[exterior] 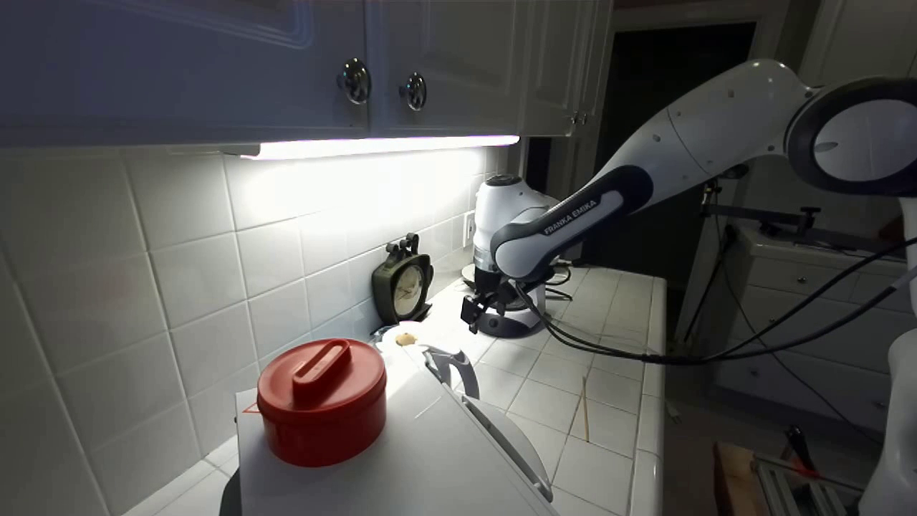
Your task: Push the bottom black button of the white machine on the right
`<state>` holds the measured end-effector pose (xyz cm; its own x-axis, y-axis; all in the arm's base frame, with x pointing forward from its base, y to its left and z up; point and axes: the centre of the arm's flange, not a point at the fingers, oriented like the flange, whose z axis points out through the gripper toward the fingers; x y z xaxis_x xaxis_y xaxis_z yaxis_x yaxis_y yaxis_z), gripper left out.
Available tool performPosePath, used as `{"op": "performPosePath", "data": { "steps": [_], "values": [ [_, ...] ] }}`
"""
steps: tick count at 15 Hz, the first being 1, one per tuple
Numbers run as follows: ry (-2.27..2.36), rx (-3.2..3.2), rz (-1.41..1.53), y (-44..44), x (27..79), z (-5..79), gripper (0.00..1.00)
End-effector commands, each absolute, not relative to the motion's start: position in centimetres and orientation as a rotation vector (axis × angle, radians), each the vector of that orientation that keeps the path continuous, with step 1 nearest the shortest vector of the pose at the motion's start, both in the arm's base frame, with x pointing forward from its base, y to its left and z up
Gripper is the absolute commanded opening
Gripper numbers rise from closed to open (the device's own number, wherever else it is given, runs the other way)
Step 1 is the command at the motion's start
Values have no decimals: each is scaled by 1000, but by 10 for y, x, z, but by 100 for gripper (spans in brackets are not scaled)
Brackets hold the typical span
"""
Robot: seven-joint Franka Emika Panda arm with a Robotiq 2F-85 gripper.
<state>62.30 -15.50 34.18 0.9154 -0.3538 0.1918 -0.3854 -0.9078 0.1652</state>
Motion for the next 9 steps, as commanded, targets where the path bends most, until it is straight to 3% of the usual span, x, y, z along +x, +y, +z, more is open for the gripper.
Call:
{"op": "performPosePath", "data": {
  "steps": [1,9],
  "values": [
    [-749,2821,192,-135,596,371,100],
    [-1054,2766,147,-108,540,418,100]
  ]
}}
